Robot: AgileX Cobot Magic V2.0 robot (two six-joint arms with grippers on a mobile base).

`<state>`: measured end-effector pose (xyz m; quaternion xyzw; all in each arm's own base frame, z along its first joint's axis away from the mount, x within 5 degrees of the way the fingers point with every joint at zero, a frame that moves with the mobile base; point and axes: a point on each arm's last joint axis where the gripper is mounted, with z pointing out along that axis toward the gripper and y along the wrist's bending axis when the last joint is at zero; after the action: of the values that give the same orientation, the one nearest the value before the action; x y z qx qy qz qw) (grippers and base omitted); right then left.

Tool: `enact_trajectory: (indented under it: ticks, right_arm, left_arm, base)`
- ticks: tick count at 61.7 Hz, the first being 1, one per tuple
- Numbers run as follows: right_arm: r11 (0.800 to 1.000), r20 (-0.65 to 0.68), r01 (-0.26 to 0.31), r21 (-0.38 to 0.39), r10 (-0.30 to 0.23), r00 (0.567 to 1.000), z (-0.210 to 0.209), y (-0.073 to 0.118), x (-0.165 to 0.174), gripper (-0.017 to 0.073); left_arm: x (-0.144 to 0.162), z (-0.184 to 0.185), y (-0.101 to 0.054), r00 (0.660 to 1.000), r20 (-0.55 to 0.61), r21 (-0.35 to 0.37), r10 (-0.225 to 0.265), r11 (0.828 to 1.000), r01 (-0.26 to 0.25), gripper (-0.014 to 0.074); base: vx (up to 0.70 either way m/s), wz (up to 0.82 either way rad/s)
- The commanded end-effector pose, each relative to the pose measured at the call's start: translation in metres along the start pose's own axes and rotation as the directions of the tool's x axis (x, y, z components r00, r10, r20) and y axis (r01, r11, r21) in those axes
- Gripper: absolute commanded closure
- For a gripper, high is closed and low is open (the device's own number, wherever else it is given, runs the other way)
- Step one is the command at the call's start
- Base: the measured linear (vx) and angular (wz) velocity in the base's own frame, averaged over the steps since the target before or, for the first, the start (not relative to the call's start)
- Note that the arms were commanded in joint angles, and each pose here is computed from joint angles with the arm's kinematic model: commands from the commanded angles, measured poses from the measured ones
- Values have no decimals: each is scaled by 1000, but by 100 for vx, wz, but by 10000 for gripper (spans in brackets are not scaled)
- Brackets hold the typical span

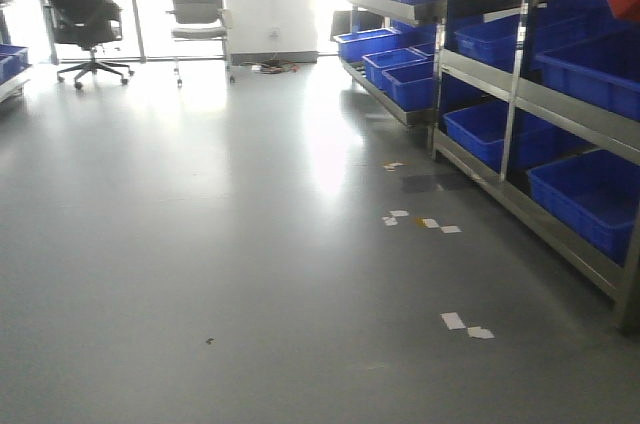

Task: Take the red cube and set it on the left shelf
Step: 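Drive the base away from the table holding the red cube, then drive the base across the room toward the shelf of blue crates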

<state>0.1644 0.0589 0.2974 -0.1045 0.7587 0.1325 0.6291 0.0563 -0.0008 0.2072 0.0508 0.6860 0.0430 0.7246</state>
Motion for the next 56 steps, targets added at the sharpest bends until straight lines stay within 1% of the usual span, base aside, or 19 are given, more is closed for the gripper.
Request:
enact_trajectory:
  ticks: [1, 12, 25, 56]
  right_arm:
    - [1000, 131, 1, -5, 0, 991, -3, 0, -20, 501]
    - [1000, 131, 1, -5, 0, 991, -3, 0, -20, 501]
    - [1000, 131, 1, -5, 0, 991, -3, 0, -20, 501]
    - [1000, 131, 1, -5, 0, 991, -3, 0, -20, 501]
  left_arm:
    - [-1, 0, 0, 998, 69, -4, -5, 1000, 5, 488]
    - [-1, 0, 0, 998, 69, -4, -5, 1000, 5, 488]
    - [-1, 0, 0, 998, 69, -4, -5, 1000, 5, 488]
    - [-1, 0, 0, 998, 69, -4, -5, 1000, 5, 488]
  base:
    - [-2, 15]
    - [-5, 49]
    - [0, 23]
    - [9, -5]
